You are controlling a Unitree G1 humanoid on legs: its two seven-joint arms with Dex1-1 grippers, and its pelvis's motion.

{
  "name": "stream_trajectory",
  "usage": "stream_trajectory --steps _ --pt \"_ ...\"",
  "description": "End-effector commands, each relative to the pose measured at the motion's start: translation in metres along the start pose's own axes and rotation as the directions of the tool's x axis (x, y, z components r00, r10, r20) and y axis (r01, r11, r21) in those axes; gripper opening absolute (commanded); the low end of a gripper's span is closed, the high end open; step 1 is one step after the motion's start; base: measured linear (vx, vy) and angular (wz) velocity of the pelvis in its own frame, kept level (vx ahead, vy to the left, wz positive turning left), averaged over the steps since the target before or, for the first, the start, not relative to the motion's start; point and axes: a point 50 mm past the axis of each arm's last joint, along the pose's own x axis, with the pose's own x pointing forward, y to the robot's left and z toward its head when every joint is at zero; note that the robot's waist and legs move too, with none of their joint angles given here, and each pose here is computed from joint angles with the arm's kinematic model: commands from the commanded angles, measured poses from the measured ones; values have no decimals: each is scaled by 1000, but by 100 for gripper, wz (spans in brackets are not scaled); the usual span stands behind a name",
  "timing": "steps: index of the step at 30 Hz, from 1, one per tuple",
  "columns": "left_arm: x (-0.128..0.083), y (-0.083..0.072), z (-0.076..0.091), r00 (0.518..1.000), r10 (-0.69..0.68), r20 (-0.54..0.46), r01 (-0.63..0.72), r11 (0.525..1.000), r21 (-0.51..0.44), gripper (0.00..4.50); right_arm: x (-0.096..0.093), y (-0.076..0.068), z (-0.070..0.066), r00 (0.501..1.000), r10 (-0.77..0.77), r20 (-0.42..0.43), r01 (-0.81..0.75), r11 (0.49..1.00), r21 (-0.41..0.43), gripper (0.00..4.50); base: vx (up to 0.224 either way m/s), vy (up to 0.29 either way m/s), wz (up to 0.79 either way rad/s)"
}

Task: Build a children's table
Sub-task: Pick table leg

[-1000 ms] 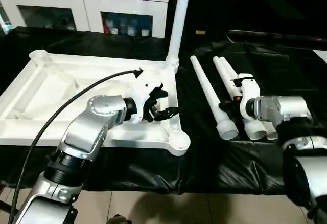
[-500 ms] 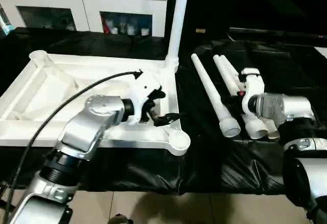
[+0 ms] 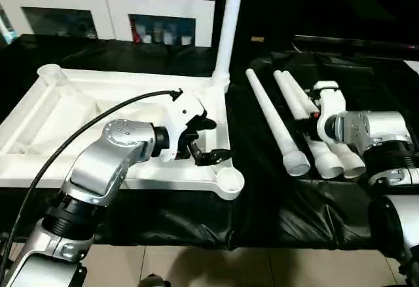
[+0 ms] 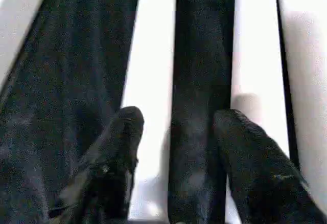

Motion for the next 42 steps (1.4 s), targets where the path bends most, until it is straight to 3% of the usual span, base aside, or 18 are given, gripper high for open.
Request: stream_trajectory --steps 1,6,8,19,28,32,35,39,42 --pt "-2 -3 0 1000 -17 -11 17 1000 2 450 -1 -2 0 1000 -8 -18 8 1000 -3 286 0 0 0" --pt "-3 -4 -2 1000 -16 -24 16 1000 1 450 2 0 -3 999 8 -36 -8 1000 10 337 0 0 0" --pt "-2 -5 -5 999 -11 -42 11 1000 5 450 6 6 -6 995 89 -38 -86 994 66 337 0 0 0" --pt "-1 -7 -6 998 -14 -58 15 1000 6 450 17 13 -25 983 133 -126 -122 988 90 337 0 0 0" --pt "-1 -6 -6 998 0 -56 1 1000 7 450 20 6 -34 984 84 -154 -69 993 98 269 0 0 0" --pt "-1 -5 -5 999 8 -49 -7 1000 7 450 18 4 -31 988 93 -123 -77 989 128 233 0 0 0" --pt "4 -2 -3 998 57 -4 -57 998 5 450 16 2 -26 990 136 -25 -128 970 205 210 0 0 0" --pt "6 -2 -5 995 90 29 -90 996 -17 450 16 2 -30 987 156 32 -159 954 255 193 0 0 0" --pt "11 0 -4 992 113 60 -111 993 -37 450 15 4 -30 980 148 131 -182 935 303 191 0 0 0"
